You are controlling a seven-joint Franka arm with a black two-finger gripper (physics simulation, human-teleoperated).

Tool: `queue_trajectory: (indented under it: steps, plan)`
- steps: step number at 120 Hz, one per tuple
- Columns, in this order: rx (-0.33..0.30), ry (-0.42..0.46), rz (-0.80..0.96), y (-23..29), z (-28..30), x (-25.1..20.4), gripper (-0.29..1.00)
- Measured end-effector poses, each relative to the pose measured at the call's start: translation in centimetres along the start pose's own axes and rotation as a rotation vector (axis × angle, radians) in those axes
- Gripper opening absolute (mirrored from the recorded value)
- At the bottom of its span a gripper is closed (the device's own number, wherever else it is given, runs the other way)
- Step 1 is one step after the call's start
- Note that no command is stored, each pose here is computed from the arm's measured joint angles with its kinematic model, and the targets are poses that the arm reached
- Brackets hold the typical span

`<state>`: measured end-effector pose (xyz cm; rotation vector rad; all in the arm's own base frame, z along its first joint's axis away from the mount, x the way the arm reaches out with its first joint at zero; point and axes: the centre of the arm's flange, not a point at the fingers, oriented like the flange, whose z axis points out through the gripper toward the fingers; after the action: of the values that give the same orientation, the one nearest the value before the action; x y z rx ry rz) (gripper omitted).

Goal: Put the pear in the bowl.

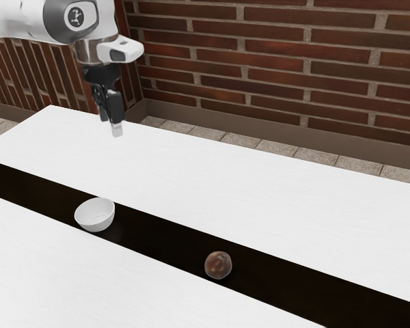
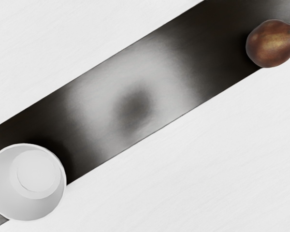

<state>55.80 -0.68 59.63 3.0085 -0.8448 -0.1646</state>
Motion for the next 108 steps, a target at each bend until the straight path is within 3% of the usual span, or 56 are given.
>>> queue_trajectory:
  steps: [48, 75, 102, 108]
  plan:
    - [0.007, 0.032, 0.168, 0.3, 0.6, 1.1, 0.7]
    - [-0.016, -0.026, 0.498, 10.4, 6.9, 7.9, 0.7]
    - [-0.081, -0.11, 0.721, 15.9, 18.9, 12.4, 0.7]
    - [-0.065, -0.114, 0.783, 17.8, 21.3, 12.9, 0.7]
